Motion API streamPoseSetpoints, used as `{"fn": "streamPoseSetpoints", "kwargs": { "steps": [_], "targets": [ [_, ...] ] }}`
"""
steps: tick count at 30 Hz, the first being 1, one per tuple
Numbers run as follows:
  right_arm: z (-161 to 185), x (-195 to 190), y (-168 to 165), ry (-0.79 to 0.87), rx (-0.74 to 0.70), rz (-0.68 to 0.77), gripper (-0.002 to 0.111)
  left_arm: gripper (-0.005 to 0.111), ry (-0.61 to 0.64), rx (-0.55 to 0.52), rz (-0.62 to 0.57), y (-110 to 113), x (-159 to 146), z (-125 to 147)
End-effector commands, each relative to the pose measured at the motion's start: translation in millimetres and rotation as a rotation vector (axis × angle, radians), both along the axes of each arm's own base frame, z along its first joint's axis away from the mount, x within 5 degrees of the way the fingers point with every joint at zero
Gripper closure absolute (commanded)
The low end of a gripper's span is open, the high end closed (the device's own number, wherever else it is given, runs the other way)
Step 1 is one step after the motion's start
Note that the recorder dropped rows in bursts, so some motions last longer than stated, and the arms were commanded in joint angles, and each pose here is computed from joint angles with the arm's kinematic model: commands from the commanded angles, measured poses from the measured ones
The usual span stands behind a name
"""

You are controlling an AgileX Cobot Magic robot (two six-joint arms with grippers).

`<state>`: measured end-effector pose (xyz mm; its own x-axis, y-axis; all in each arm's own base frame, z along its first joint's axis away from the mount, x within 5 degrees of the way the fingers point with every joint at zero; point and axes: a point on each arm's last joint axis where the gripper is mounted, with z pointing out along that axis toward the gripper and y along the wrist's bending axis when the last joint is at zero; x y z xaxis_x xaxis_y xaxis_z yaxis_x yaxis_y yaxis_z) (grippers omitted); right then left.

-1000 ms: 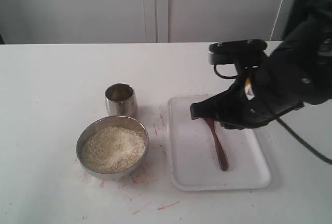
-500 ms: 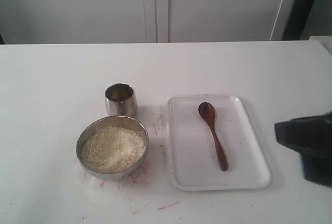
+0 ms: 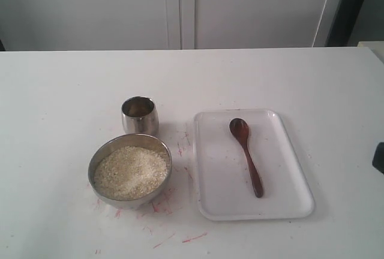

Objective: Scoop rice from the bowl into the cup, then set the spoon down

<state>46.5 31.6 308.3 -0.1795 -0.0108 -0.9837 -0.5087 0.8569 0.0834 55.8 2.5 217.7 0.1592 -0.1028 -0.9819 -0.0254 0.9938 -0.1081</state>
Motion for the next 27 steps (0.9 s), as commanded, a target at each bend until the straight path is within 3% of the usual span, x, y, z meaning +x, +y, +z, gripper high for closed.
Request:
{"fn": "streamPoseSetpoints", "kwargs": {
  "steps": [1,7,14,20,27],
  "targets": [
    [-4.3,2.9,-1.0,-0.055,-0.032,-0.016,0.083,0.092,-0.014,-0.006,-0.004,-0.2,-0.6,3.0],
    [-1.9,6.2,-6.4,-0.157,-0.168,-0.065,0.083,0.092,-0.014,-0.006,-0.004,-0.2,-0.6,3.0],
    [-13.4,6.4,-13.6,-0.285,-0.103,-0.204,0.083,0.092,-0.014,-0.006,-0.004,-0.2,-0.6,3.0],
    [-37.0,10.7,-23.5,-0.213,-0.035,-0.407,0.083,0.092,-0.014,-0.006,-0.004,-0.2,-0.6,3.0],
    [-54.2,11.7,-33.6,-0.196,-0.085,-0.579,0.083,0.092,-0.014,-0.006,-0.004,-0.2,-0.6,3.0]
  ]
}}
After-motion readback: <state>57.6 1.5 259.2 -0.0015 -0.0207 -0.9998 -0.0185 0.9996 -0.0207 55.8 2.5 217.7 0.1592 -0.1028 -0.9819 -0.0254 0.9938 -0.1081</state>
